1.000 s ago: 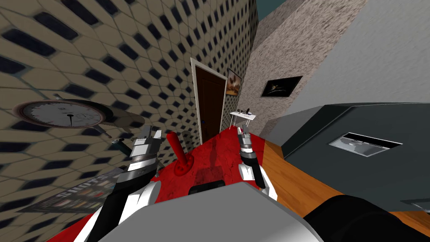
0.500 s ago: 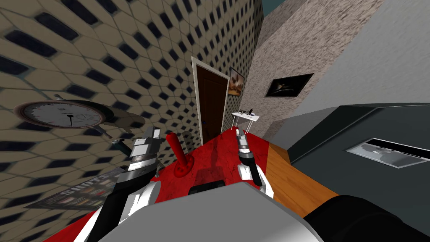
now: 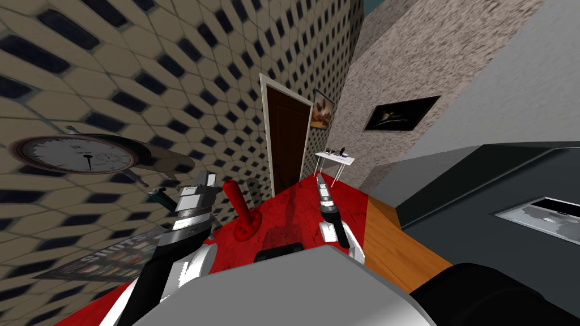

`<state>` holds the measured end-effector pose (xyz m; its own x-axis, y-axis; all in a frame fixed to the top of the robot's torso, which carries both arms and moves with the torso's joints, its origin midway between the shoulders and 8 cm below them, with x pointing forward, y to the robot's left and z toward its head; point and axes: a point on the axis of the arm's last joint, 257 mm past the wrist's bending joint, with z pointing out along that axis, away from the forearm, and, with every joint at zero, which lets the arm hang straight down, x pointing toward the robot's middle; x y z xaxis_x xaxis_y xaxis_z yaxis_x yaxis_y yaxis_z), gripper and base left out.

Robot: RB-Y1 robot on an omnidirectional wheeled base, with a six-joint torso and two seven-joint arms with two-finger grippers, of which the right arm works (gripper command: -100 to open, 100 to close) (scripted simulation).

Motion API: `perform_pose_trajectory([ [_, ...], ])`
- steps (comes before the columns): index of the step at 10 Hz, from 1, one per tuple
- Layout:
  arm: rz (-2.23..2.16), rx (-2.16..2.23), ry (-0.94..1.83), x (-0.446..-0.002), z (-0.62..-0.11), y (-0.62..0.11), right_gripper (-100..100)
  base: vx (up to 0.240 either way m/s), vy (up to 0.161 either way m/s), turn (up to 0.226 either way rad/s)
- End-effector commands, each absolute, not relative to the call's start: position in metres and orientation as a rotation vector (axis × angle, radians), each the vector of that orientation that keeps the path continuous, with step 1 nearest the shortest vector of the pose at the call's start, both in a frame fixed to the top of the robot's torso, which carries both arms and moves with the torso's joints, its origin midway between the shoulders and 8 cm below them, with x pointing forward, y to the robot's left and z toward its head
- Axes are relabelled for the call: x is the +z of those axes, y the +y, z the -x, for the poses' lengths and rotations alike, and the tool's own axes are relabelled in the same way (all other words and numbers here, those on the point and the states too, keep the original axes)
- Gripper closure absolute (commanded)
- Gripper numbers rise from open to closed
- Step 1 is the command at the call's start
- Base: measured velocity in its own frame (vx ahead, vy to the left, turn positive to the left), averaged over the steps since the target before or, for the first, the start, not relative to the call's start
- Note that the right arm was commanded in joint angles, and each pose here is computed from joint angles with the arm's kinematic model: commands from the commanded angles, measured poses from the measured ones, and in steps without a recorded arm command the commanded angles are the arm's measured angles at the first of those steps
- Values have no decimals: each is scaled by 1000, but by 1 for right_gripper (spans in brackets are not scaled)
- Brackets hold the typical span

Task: Pull the door open

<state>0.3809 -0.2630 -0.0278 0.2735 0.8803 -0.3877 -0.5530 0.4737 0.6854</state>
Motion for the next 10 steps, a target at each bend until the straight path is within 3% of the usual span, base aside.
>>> perform_pose_trajectory([
  [1, -454, 974, 857, -41, -385, -263, -100, 99, -37, 87],
  [10, -391, 795, 998, -102, -406, -259, -100, 92, -36, 69],
])
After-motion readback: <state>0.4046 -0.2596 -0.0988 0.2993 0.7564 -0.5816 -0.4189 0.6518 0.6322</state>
